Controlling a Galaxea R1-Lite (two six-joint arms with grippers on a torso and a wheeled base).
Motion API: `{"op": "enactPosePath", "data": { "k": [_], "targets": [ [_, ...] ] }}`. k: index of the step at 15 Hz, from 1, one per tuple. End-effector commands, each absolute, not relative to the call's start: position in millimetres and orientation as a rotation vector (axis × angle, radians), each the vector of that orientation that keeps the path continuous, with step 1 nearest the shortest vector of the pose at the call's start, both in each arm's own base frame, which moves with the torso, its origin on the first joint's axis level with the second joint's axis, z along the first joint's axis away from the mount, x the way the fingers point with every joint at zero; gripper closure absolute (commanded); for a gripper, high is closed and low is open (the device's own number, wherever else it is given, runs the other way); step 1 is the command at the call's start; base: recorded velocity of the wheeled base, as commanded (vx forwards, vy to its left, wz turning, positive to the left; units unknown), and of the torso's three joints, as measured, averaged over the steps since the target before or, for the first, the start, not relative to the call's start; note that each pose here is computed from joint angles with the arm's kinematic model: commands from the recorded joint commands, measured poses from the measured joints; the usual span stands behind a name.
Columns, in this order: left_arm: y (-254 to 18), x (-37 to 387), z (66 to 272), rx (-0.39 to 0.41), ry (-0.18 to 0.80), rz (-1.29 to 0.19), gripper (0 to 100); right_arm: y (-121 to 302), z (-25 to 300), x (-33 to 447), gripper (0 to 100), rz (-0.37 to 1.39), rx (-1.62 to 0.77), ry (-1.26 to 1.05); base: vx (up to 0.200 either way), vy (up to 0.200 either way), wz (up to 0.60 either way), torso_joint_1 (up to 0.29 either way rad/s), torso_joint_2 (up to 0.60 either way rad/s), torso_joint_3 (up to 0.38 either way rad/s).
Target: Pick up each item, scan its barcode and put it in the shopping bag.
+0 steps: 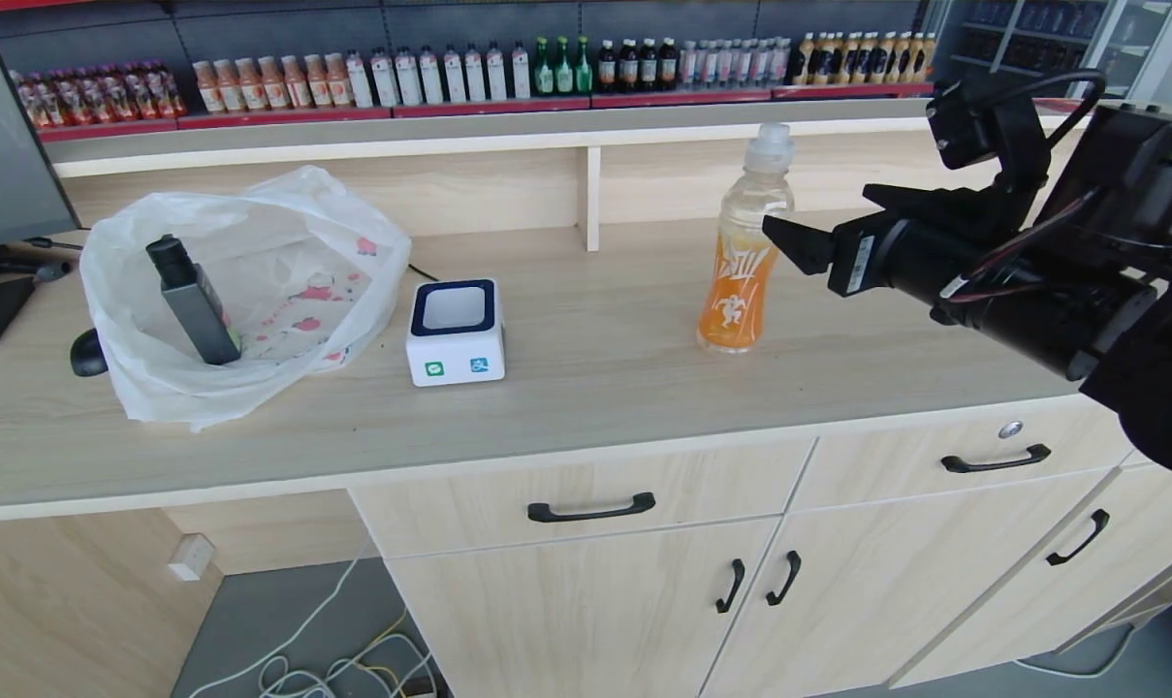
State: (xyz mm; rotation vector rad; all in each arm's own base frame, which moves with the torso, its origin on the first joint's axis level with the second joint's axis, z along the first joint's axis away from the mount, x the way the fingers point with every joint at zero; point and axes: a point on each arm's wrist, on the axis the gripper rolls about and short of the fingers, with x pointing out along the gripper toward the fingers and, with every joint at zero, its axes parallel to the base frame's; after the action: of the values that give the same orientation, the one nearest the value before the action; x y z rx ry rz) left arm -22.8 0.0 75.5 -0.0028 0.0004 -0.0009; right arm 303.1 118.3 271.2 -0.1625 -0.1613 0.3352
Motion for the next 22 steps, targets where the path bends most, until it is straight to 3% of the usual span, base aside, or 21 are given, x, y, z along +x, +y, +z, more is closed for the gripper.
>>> {"op": "enactPosePath", "data": {
  "k": [1,22],
  "targets": [
    [0.0,-22.8,75.5,-0.003,0.000,0.000,0,126.1,256.1,316.8,0,0.344,-0.189,-0.131,0.000,0.000,0.00,0.000,0.00,0.000],
    [0.0,-22.8,75.5,-0.003,0.000,0.000,0,138.6,220.3,377.4,0,0.303,-0.036,-0.203,0.000,0.000,0.00,0.000,0.00,0.000]
  ]
}}
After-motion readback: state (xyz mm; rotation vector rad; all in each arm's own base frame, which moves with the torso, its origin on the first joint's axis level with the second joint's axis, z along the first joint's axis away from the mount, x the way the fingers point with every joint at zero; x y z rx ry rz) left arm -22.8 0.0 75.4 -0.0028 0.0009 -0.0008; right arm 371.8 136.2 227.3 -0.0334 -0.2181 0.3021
